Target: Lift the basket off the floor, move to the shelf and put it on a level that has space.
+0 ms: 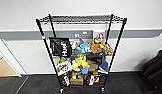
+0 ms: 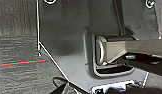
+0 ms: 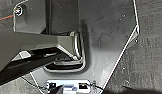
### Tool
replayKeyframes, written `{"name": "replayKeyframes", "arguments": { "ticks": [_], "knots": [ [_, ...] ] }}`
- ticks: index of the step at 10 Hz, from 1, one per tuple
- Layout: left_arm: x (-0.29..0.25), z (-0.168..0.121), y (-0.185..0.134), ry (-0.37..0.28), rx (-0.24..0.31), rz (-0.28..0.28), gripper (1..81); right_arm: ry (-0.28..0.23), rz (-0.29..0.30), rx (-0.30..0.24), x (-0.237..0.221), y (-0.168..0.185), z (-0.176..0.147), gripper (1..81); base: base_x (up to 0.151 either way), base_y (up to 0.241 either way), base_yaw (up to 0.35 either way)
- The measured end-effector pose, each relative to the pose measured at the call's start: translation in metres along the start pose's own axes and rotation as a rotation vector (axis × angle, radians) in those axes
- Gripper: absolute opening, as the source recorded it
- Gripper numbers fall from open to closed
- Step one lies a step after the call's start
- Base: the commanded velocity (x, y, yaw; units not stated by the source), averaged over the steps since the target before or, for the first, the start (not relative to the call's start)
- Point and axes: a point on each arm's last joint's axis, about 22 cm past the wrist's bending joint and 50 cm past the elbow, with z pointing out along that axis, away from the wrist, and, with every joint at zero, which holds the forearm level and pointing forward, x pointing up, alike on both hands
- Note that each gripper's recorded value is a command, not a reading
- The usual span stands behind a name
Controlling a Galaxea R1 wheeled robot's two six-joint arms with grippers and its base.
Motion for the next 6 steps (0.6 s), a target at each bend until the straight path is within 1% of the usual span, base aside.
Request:
{"name": "replayKeyframes", "arguments": {
  "ticks": [2,4,5,6],
  "knots": [
    [0.000,-0.002,0.000,0.000,-0.021,-0.003,81.1,-0.002,0.004,0.028,0.000,-0.004,-0.002,81.1,0.000,0.000,0.000],
    [0.003,-0.008,-0.009,0.005,-0.041,-0.007,81.1,0.001,0.010,0.073,0.003,-0.010,-0.006,81.1,0.000,0.000,0.000],
    [0.009,-0.011,-0.012,0.013,-0.056,-0.008,81.1,0.007,0.011,0.096,0.010,-0.014,-0.009,81.1,0.000,0.000,0.000],
    [0.020,-0.015,-0.011,0.025,-0.077,-0.013,81.1,0.018,0.012,0.109,0.020,-0.014,-0.011,81.1,0.000,0.000,0.000]
  ]
}}
